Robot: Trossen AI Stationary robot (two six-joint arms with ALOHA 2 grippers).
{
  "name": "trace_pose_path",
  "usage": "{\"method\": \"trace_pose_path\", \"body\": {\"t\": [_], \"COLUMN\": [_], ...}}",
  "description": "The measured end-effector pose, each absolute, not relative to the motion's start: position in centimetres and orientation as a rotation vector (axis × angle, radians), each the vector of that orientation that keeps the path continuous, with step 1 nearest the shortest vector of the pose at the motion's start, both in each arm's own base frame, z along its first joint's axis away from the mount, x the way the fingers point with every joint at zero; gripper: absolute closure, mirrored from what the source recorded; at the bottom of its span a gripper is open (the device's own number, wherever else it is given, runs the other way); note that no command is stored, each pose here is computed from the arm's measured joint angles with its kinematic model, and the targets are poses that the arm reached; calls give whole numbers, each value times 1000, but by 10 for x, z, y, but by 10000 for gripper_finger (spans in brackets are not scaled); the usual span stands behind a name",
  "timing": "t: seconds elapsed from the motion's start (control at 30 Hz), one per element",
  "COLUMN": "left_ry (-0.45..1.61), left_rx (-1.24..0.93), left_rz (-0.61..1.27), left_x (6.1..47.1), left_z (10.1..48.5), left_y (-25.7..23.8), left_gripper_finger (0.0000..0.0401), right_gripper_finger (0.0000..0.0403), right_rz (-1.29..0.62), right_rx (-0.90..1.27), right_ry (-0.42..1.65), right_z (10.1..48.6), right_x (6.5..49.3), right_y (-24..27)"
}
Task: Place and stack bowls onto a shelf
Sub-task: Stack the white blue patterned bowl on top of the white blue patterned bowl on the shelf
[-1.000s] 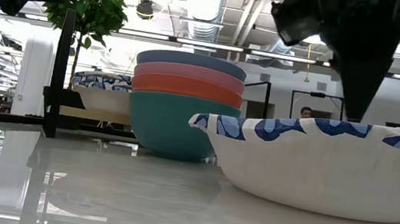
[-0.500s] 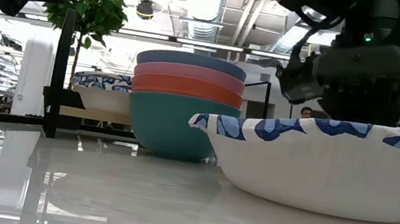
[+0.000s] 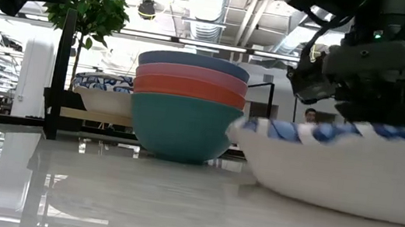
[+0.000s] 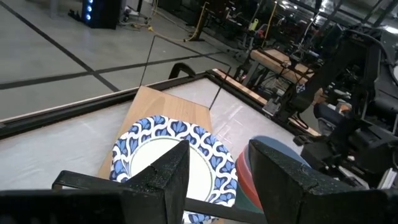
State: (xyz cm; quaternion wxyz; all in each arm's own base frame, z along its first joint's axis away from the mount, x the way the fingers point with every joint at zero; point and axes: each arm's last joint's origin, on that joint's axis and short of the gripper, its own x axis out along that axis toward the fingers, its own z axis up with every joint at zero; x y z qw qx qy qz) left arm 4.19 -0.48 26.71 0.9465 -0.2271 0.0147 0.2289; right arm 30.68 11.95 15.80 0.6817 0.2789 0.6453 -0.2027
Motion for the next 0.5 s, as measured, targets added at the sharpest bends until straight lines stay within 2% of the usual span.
{"method": "trace_pose_path", "body": {"t": [0.27,0.5], "left_ry": [29,29], "left_rx": [-470,-469], "left_rz": [465,466], "left_x": [42,42], "left_z": [267,267], "left_y": [-5,-5], "left_gripper_finger": [250,250], "right_gripper_finger": [384,384], "right_rz": [-501,-549], "right_rx": [636,653], "right_ry": [1275,897], "right_z": [238,318], "right_x": [283,251], "right_y": [82,39]}}
